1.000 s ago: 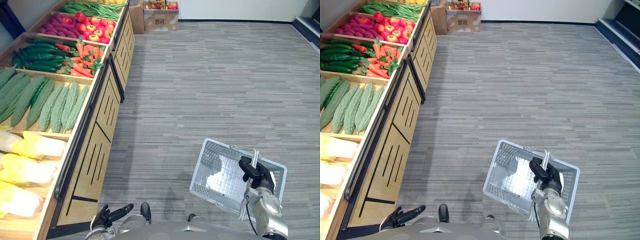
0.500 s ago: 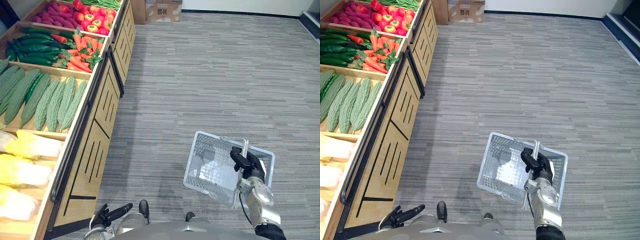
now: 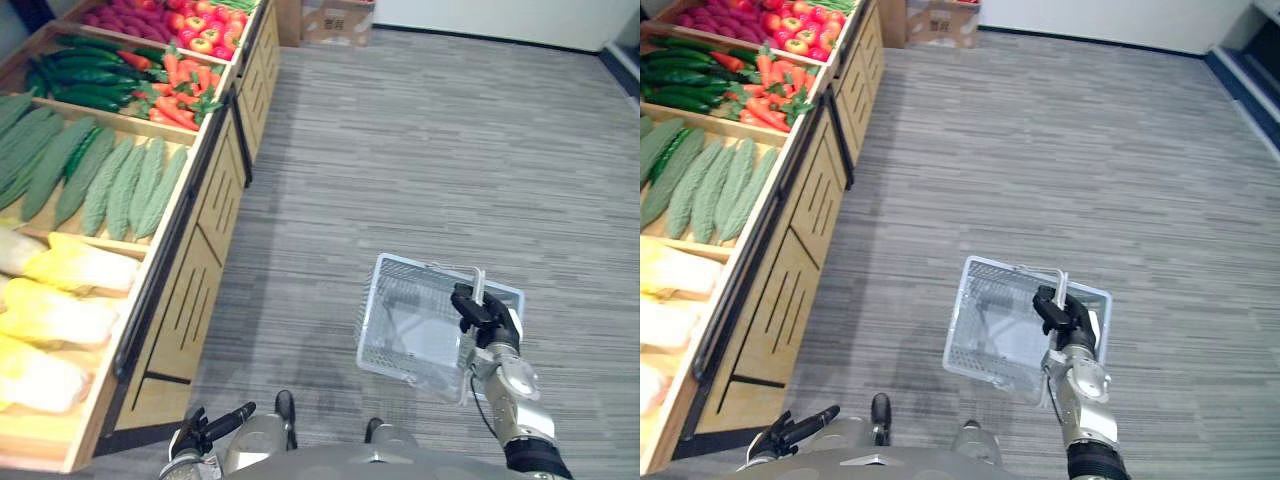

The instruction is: Pick vegetable in the basket

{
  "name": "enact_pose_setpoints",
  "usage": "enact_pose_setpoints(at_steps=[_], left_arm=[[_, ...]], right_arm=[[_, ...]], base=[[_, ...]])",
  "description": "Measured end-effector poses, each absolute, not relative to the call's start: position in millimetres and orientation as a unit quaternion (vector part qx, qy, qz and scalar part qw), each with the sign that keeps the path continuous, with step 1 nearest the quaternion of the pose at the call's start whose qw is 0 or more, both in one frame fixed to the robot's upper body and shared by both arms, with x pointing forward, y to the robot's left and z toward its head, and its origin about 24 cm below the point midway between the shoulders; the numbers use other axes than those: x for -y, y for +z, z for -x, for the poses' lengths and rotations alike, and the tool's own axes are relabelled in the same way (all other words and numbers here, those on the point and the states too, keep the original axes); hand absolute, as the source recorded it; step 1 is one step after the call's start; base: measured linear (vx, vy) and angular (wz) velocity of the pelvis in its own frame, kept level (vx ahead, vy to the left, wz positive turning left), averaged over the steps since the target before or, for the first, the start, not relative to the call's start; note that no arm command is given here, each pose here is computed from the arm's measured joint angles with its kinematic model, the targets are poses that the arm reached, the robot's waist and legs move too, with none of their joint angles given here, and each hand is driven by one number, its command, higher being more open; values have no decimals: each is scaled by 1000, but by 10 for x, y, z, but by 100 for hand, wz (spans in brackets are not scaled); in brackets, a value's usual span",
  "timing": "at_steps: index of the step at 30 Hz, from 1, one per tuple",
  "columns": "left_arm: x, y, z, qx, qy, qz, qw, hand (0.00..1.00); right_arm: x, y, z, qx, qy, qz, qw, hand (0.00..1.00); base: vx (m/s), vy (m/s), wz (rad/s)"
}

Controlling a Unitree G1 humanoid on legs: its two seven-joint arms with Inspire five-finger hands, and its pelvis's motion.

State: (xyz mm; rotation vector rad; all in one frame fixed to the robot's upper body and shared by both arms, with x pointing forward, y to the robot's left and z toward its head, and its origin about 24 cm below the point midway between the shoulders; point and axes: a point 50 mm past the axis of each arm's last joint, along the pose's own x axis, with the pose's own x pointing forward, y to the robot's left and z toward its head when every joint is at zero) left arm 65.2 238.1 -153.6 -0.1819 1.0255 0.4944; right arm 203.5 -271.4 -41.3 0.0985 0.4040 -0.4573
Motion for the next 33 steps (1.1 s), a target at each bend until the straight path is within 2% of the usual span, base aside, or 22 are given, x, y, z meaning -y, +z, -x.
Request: enact_pose_setpoints(at_steps=[11,16,19,22,33], left_arm=[[-2443,-1542,-593,-497,238,71,831,100],[-2396,-1563,-580,-501,242,75,827,100],[-2255,-1599,-570,-505,240,95,824,100],[-2132,-1613,-633,-502,222,109,829,100],[-2226,-1547,-834,-473,225,102,846,100]], right_arm=[[2716,-455,-1987,-213,-225,-49,949,0],[2766,-448,-1967,-212,-230,-48,949,0],[2802,-407,-2002,-206,-225,-42,951,0],[2849,-375,-2013,-202,-226,-34,952,0],[2934,-422,-1847,-215,-251,-30,943,0]], base=[[164,61,18],[384,-137,18],[310,-132,5],[249,-81,11],[166,-4,22]])
